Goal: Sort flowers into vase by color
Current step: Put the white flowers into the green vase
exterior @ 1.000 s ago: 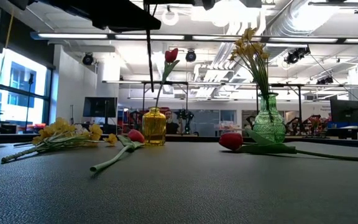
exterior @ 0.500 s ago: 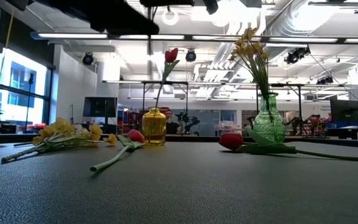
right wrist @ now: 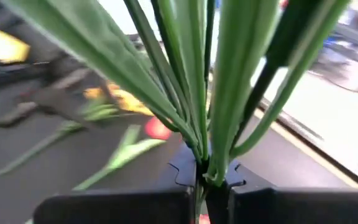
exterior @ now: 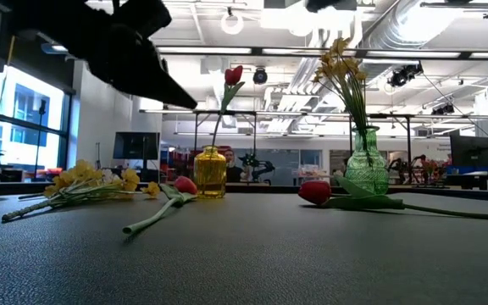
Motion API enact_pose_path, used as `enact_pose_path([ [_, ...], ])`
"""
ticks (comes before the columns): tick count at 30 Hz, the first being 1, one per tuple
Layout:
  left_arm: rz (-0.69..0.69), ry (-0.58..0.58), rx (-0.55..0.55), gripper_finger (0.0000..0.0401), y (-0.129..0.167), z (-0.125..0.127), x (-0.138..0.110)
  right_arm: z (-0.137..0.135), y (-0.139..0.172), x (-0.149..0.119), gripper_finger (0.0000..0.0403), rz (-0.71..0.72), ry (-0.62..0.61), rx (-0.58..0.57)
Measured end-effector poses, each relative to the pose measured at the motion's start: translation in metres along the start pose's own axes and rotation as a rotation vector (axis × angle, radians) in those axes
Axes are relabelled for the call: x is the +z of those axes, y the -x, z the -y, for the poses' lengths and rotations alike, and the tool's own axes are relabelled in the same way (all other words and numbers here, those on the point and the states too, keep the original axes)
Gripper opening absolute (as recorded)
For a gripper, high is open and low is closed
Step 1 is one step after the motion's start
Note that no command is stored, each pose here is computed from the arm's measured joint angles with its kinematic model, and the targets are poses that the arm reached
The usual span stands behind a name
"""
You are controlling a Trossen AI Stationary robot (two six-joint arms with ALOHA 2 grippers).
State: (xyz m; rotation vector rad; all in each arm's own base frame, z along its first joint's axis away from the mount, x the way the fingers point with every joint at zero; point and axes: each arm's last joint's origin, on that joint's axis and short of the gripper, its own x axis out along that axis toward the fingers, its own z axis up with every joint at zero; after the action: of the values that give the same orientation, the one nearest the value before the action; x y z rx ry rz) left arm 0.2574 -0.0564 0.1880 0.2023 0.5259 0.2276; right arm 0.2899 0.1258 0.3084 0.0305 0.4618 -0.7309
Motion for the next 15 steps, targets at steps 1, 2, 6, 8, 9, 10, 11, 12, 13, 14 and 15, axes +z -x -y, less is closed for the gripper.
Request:
enact_pose_path([
  [1, -0.005, 0.002, 0.002, 0.0160, 0.000, 0.000, -0.002, 0.010, 0.005, -0.001, 0.0001, -0.010, -0.003, -0.034],
  [2, -0.011, 0.000, 0.004, 0.0160, 0.000, 0.000, -0.004, 0.019, 0.009, -0.001, 0.0000, -0.013, -0.008, -0.067],
  [6, 0.016, 0.015, 0.003, 0.0160, 0.000, 0.000, -0.007, 0.055, 0.021, 0.001, 0.0000, 0.037, -0.060, -0.207],
  [8, 0.052, 0.033, 0.003, 0.0160, 0.000, 0.000, -0.008, 0.072, 0.024, 0.003, 0.0000, 0.117, -0.122, -0.284],
  [9, 0.066, 0.041, 0.002, 0.0160, 0.000, 0.000, -0.008, 0.079, 0.026, 0.004, 0.0000, 0.146, -0.143, -0.312],
  [10, 0.079, 0.048, 0.002, 0.0160, 0.000, 0.000, -0.008, 0.086, 0.026, 0.005, 0.0000, 0.160, -0.158, -0.336],
  [11, 0.084, 0.051, 0.001, 0.0160, 0.000, 0.000, -0.008, 0.093, 0.026, 0.006, 0.0000, 0.166, -0.177, -0.360],
  [12, 0.086, 0.051, 0.000, 0.0160, 0.000, 0.000, -0.008, 0.098, 0.025, 0.007, 0.0000, 0.171, -0.204, -0.377],
  [13, 0.087, 0.051, -0.002, 0.0160, 0.000, 0.000, -0.008, 0.102, 0.022, 0.009, 0.0000, 0.173, -0.225, -0.392],
  [14, 0.087, 0.051, -0.002, 0.0160, 0.000, 0.000, -0.008, 0.105, 0.019, 0.010, 0.0000, 0.176, -0.228, -0.408],
  [15, 0.089, 0.052, -0.002, 0.0160, 0.000, 0.000, -0.008, 0.108, 0.016, 0.011, 0.0000, 0.172, -0.225, -0.423],
])
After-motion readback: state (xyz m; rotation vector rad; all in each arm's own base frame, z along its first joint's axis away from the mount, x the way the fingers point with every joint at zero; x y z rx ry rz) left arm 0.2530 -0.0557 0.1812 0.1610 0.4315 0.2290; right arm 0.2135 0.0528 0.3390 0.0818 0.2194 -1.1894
